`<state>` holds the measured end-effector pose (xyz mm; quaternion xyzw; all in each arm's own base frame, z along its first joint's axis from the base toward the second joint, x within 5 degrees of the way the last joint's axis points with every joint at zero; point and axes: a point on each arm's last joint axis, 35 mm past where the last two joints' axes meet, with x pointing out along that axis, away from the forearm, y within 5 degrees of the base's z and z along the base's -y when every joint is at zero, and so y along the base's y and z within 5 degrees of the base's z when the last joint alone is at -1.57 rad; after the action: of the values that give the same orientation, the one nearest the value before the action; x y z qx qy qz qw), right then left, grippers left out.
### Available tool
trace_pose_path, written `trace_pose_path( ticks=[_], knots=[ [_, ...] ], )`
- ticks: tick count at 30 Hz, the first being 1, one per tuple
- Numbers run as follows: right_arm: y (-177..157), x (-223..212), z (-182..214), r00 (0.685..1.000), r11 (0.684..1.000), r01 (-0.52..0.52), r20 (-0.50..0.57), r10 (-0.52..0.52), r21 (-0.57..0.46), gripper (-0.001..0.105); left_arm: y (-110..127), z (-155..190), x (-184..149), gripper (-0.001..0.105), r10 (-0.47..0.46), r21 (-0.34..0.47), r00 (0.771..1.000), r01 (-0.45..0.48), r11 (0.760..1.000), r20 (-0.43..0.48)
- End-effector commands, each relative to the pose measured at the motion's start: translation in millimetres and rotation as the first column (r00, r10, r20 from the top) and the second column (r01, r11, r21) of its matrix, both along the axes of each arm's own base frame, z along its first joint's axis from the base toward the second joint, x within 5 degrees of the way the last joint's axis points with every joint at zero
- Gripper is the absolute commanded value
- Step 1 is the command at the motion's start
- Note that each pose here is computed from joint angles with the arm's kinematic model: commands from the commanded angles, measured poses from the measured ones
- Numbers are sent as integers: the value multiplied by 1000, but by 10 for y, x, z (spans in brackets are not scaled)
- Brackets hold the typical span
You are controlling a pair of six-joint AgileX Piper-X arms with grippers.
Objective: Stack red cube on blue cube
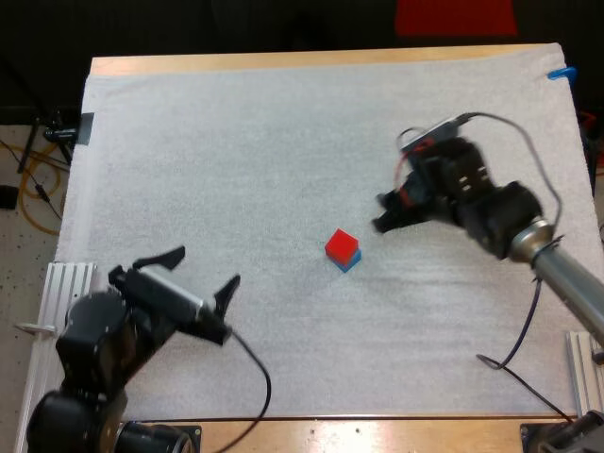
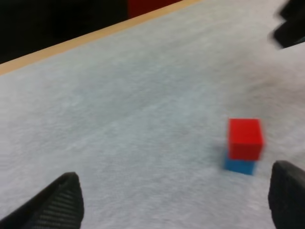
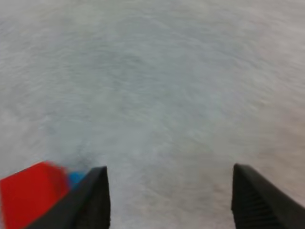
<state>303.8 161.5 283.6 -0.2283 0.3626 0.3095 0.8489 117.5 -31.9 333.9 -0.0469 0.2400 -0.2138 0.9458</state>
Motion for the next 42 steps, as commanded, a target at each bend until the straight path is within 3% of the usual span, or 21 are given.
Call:
trace_pose_path(
  ticks=[1, 4, 9, 14, 21, 26, 31, 33, 37, 42],
  knots=[
    [-132, 64, 32, 999, 999, 47, 3, -47, 20, 54, 24, 90, 86, 76, 46, -13, 998, -46, 999, 32],
    [-425, 156, 95, 990, 990, 138, 19, -138, 30, 54, 113, 196, 244, 76, 125, -15, 991, -124, 992, 45],
    [-918, 165, 334, 957, 960, 273, 82, -278, 63, 54, 352, 456, 386, 76, 273, -28, 956, -271, 962, 111],
    [-1313, 49, 591, 914, 925, 366, 145, -378, 103, 54, 454, 593, 370, 76, 316, -37, 938, -314, 949, 145],
    [-1714, -315, 952, 855, 888, 449, 240, -460, 102, 54, 443, 606, 342, 76, 300, -43, 942, -297, 954, 148],
    [-1729, -618, 1174, 837, 887, 447, 294, -461, 116, 54, 424, 663, 231, 76, 295, -50, 937, -291, 955, 185],
    [-1690, -946, 1280, 830, 900, 405, 349, -435, 160, 54, 377, 799, -76, 76, 291, -65, 912, -285, 956, 289],
    [-1677, -1142, 1215, 824, 900, 401, 360, -437, 172, 54, 336, 849, -252, 76, 277, -72, 900, -268, 961, 337],
    [-1659, -1452, 1087, 812, 899, 397, 385, -439, 186, 54, 279, 845, -543, 76, 249, -71, 899, -240, 968, 360],
    [-1630, -1959, 889, 772, 895, 384, 452, -447, 229, 54, 229, 769, -986, 76, 221, -36, 890, -225, 974, 399]
  ],
)
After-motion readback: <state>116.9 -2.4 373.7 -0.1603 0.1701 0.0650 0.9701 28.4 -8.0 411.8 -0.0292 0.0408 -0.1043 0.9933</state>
